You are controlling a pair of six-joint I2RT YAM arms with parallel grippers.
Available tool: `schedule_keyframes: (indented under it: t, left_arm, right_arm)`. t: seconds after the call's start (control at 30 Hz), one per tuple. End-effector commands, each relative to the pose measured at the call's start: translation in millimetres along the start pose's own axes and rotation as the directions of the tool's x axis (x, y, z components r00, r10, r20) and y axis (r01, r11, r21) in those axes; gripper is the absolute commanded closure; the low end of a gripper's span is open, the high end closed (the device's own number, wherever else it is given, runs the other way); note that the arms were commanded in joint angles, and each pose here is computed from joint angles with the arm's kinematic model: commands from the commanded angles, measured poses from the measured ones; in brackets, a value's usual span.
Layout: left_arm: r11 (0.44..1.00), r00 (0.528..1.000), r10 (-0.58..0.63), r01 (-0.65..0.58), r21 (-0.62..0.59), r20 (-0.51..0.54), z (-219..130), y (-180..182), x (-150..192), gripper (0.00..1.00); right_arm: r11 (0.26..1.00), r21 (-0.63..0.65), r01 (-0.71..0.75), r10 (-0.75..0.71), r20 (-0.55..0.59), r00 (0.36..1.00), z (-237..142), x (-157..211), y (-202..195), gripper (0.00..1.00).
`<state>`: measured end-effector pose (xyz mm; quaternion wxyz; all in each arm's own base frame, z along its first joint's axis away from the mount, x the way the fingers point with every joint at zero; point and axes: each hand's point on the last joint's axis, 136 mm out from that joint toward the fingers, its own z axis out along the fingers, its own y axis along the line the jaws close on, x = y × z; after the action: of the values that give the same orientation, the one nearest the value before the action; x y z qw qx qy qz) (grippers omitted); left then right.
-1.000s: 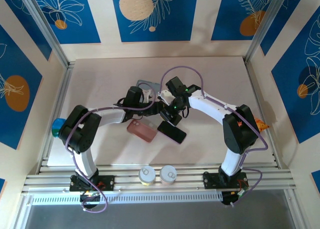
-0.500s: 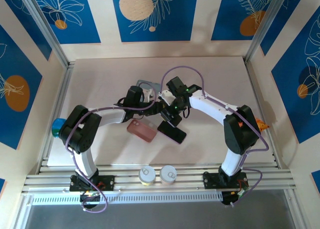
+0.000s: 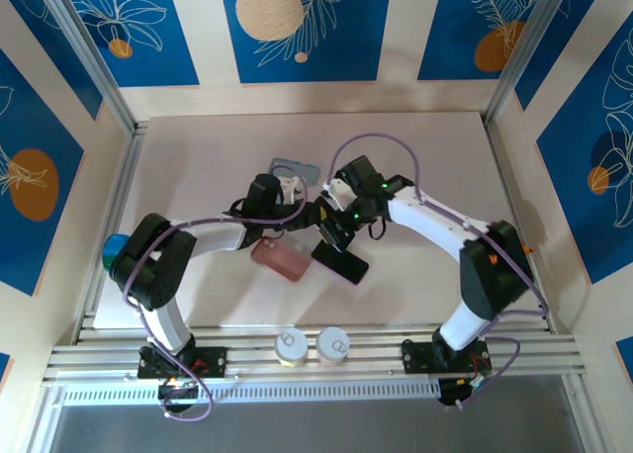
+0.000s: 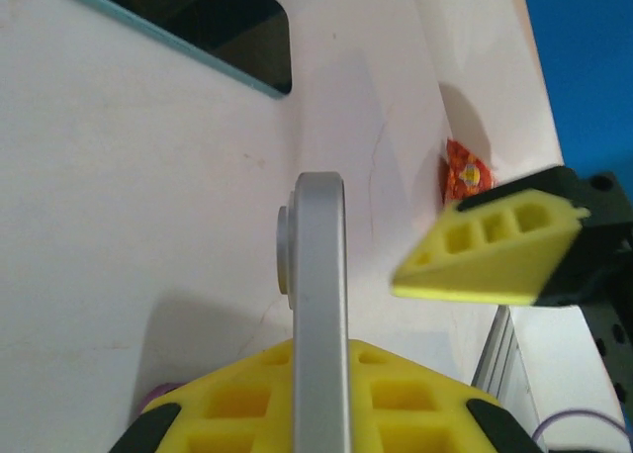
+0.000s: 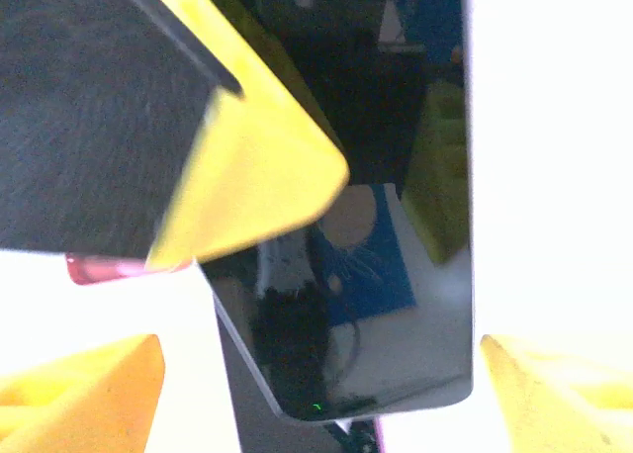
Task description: Put the phone into the phone case
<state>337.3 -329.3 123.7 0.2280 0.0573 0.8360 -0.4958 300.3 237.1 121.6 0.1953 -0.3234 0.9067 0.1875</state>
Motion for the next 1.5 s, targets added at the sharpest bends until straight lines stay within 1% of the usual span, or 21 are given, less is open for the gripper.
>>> schedule_keyframes:
  t: [0.0, 0.13, 0.2, 0.27, 0.37, 0.43, 0.6, 0.7, 0.8, 0.9, 0.97, 1.07, 1.2, 1.27, 1.47]
  left_arm:
    - [0.995, 0.983, 0.038, -0.053, 0.079, 0.18, -22, -43, -38, 1.0]
    - [0.998, 0.965, 0.006, -0.023, 0.062, 0.263, -39, -51, -49, 1.0]
    - [0.999, 0.954, -0.014, 0.001, 0.042, 0.3, -46, -53, -52, 1.0]
    - [0.999, 0.941, -0.033, 0.025, 0.029, 0.336, -54, -58, -53, 1.0]
    - [0.998, 0.916, -0.067, 0.058, 0.035, 0.397, -66, -64, -53, 1.0]
    - [0.996, 0.9, -0.093, 0.078, 0.053, 0.425, -70, -70, -53, 1.0]
    - [0.993, 0.894, -0.12, 0.105, 0.059, 0.433, -68, -81, -49, 1.0]
    - [0.99, 0.887, -0.138, 0.115, 0.078, 0.441, -64, -85, -51, 1.0]
    - [0.983, 0.877, -0.175, 0.13, 0.13, 0.448, -58, -89, -52, 1.0]
    - [0.968, 0.856, -0.22, 0.134, 0.21, 0.468, -55, -95, -55, 1.0]
    - [0.965, 0.86, -0.227, 0.136, 0.224, 0.456, -49, -95, -55, 1.0]
    - [0.966, 0.871, -0.22, 0.131, 0.224, 0.44, -41, -95, -51, 1.0]
    - [0.965, 0.878, -0.22, 0.131, 0.229, 0.426, -37, -92, -46, 1.0]
    - [0.965, 0.879, -0.219, 0.129, 0.23, 0.425, -37, -90, -44, 1.0]
    - [0.953, 0.874, -0.25, 0.147, 0.264, 0.417, -36, -90, -43, 1.0]
  right_arm:
    - [0.969, -0.184, -0.167, 0.195, 0.147, 0.97, -32, -14, 9, 0.18]
    - [0.872, -0.379, -0.312, 0.413, 0.223, 0.883, -54, -9, 3, 0.16]
    - [0.817, -0.465, -0.342, 0.488, 0.239, 0.84, -61, -6, 0, 0.14]
    - [0.761, -0.535, -0.366, 0.558, 0.253, 0.791, -66, -2, -6, 0.11]
    - [0.704, -0.606, -0.369, 0.613, 0.258, 0.746, -68, 2, -12, 0.07]
    - [0.685, -0.641, -0.347, 0.616, 0.255, 0.745, -69, 0, -9, 0.07]
    - [0.642, -0.691, -0.332, 0.645, 0.252, 0.722, -69, -9, -14, 0.07]
    - [0.61, -0.726, -0.318, 0.643, 0.22, 0.733, -66, -18, -14, 0.09]
    - [0.592, -0.745, -0.308, 0.647, 0.211, 0.732, -64, -23, -16, 0.12]
    - [0.588, -0.75, -0.302, 0.647, 0.212, 0.733, -63, -27, -18, 0.12]
    - [0.591, -0.754, -0.288, 0.642, 0.224, 0.733, -65, -30, -18, 0.12]
    - [0.593, -0.758, -0.272, 0.637, 0.235, 0.734, -67, -36, -18, 0.17]
    - [0.59, -0.766, -0.256, 0.634, 0.243, 0.734, -68, -41, -19, 0.3]
    - [0.58, -0.773, -0.258, 0.638, 0.235, 0.733, -66, -42, -19, 0.34]
    - [0.573, -0.777, -0.262, 0.64, 0.225, 0.735, -59, -45, -21, 0.37]
